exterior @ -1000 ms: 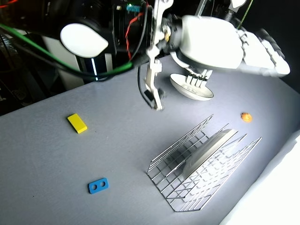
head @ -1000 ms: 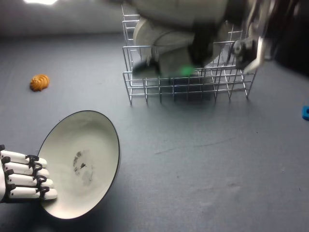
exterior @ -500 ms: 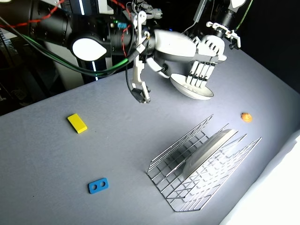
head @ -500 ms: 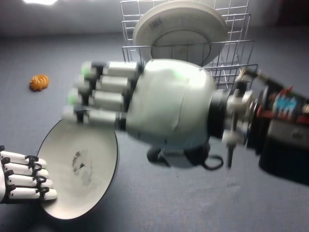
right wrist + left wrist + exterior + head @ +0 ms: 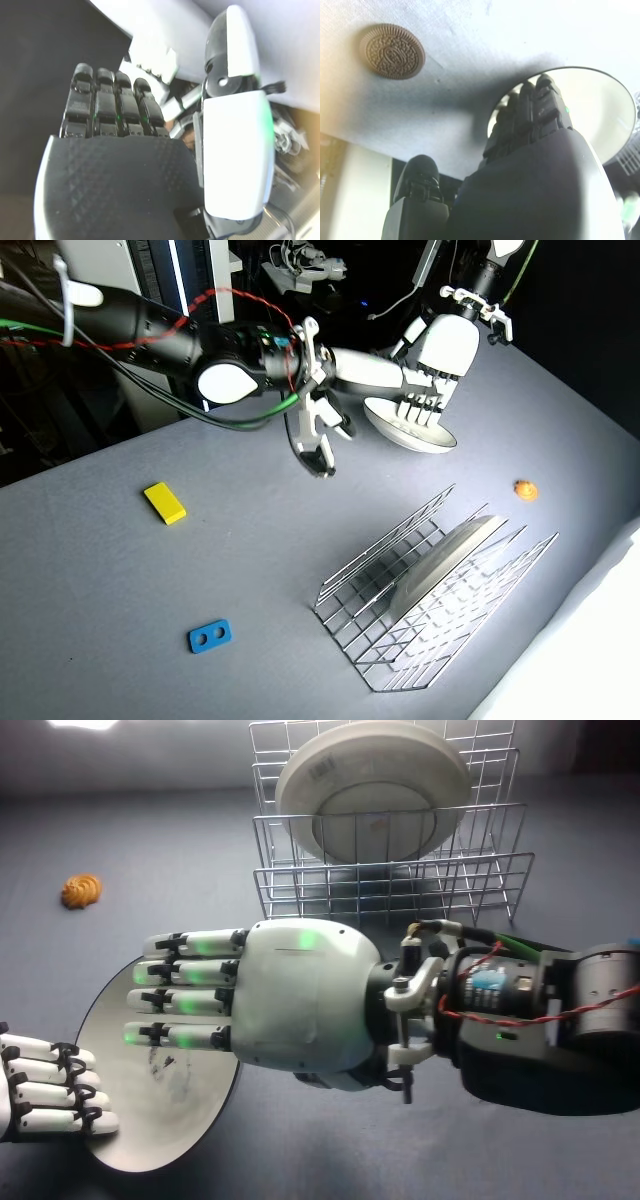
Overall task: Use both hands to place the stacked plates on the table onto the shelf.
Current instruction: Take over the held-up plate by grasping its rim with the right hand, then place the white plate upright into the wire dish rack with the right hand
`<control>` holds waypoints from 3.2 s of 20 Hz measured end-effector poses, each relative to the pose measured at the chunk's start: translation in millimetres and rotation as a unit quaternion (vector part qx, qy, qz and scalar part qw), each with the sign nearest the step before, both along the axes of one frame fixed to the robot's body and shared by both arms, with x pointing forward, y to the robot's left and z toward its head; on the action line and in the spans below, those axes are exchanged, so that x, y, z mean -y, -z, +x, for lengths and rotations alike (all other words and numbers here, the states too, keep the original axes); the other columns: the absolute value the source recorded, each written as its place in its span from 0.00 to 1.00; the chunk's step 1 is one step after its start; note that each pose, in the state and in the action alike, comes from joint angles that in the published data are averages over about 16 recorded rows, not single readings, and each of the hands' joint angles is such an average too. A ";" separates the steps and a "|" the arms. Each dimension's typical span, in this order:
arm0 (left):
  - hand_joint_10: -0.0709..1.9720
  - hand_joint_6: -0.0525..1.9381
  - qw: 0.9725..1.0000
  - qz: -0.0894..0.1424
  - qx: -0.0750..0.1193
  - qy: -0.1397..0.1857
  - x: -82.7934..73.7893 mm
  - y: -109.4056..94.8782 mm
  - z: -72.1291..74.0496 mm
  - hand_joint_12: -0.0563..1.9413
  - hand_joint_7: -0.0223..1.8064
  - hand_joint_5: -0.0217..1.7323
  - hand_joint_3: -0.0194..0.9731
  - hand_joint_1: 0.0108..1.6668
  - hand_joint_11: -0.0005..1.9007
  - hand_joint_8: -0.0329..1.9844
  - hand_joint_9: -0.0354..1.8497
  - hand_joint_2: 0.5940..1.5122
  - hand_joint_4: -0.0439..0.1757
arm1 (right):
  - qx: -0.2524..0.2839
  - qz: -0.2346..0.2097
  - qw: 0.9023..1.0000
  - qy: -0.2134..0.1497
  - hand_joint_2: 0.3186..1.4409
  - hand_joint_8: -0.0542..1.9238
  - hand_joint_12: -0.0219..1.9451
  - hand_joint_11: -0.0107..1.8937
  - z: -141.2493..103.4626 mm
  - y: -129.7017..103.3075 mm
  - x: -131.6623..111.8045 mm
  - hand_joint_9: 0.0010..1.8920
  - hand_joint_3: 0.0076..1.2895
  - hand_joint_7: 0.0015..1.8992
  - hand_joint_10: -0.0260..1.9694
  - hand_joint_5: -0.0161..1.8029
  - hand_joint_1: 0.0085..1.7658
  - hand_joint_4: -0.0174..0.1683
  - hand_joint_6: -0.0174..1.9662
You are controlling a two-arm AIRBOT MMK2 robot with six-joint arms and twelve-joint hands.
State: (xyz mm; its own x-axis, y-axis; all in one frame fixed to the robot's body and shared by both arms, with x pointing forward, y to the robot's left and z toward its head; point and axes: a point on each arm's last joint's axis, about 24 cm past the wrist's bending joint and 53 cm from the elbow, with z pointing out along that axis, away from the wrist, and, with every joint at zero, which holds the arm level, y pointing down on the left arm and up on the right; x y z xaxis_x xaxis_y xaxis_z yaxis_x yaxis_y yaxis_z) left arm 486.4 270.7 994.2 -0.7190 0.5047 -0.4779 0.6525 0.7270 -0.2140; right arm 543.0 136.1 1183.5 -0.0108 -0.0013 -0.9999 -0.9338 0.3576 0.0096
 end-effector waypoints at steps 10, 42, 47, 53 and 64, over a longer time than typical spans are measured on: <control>0.04 0.01 1.000 0.000 -0.001 -0.001 -0.3 0.2 -0.3 0.02 0.03 0.01 0.04 0.01 0.01 0.02 0.03 0.70 0.16 | 0.002 -0.012 1.000 0.003 0.64 0.04 0.18 0.02 19.2 18.3 -28.8 0.04 0.00 0.03 0.02 0.03 0.61 0.12 0.03; 0.04 0.03 0.992 -0.068 0.070 -0.078 6.2 -48.6 63.6 0.08 0.05 0.05 0.03 0.01 0.01 0.02 0.05 0.68 0.20 | 0.028 0.007 1.000 0.004 0.65 0.59 0.69 0.48 23.2 9.7 -37.7 0.50 0.00 0.44 0.61 0.41 0.67 0.04 0.33; 0.04 0.04 0.987 -0.088 0.101 -0.086 7.9 -68.7 83.6 0.10 0.05 0.05 0.03 0.01 0.01 0.02 0.05 0.68 0.19 | 0.014 0.016 1.000 0.009 0.65 0.60 0.69 0.47 18.5 -1.2 -24.0 0.49 0.00 0.44 0.63 0.41 0.69 0.04 0.41; 0.04 0.03 0.982 -0.113 0.128 -0.083 11.0 -91.9 99.9 0.08 0.05 0.05 0.04 0.01 0.01 0.02 0.05 0.68 0.19 | -0.012 0.036 0.999 0.020 0.66 0.61 0.69 0.45 9.0 -26.3 2.8 0.48 0.00 0.45 0.65 0.42 0.71 0.06 0.52; 0.04 0.03 0.978 -0.158 0.137 -0.017 21.1 -119.6 95.2 0.09 0.05 0.05 0.04 0.01 0.01 0.02 0.05 0.67 0.19 | -0.051 0.099 0.992 0.061 0.66 0.61 0.70 0.44 7.8 -98.4 59.2 0.47 0.00 0.45 0.65 0.44 0.73 0.08 0.62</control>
State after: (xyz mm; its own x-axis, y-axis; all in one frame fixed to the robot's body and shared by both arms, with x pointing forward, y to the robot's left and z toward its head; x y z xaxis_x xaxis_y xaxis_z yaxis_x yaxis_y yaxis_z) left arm 581.6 249.6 1113.8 -0.5557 0.2795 -0.7830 0.6937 0.6750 -0.2513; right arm 550.8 76.9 1281.9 -0.1004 0.2024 -0.9741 -0.8745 0.4491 0.1835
